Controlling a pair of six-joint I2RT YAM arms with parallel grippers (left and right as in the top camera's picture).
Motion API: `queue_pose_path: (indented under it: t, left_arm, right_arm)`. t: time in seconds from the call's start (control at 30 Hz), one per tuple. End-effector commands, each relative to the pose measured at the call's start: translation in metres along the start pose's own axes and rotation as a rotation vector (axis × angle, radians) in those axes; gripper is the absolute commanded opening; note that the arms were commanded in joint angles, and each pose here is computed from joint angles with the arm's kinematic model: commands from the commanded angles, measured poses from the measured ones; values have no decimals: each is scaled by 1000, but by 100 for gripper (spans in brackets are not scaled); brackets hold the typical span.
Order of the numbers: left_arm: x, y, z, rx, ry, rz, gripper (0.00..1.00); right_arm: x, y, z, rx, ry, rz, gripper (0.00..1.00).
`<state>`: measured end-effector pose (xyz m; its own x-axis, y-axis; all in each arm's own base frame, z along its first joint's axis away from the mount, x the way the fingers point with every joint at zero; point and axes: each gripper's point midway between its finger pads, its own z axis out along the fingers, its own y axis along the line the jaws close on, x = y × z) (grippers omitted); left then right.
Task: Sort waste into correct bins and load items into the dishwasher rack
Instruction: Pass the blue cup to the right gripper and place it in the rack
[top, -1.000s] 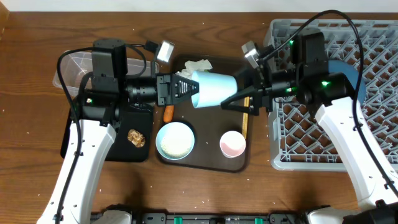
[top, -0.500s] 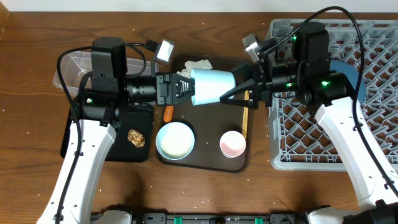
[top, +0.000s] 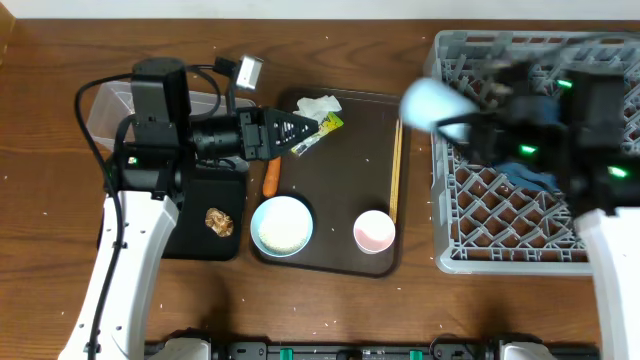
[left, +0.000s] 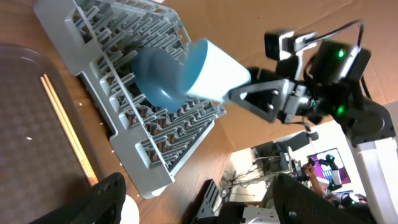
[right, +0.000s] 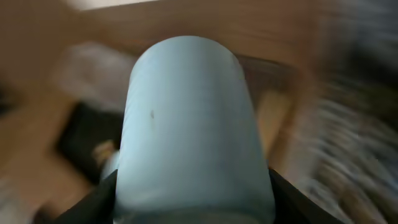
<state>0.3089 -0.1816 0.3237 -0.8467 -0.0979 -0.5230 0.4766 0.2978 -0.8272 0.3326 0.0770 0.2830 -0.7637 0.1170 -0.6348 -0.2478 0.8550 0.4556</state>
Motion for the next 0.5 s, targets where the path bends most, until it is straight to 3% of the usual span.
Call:
queue_pose_path:
  t: [0.0, 0.2, 0.3, 0.47]
  left_arm:
    - [-3, -5, -3, 6, -8, 16, 76]
    - [-3, -5, -3, 6, -7, 15, 76]
    - [-3, -5, -3, 7, -6, 15, 76]
    - [-2, -4, -3, 5, -4, 9, 76]
  right_arm:
    - [3, -89, -51, 415, -82, 205, 39]
    - [54, -188, -122, 786, -66, 579, 38]
    - [76, -218, -141, 853, -70, 763, 38]
    - [93, -253, -153, 901, -75, 902, 40]
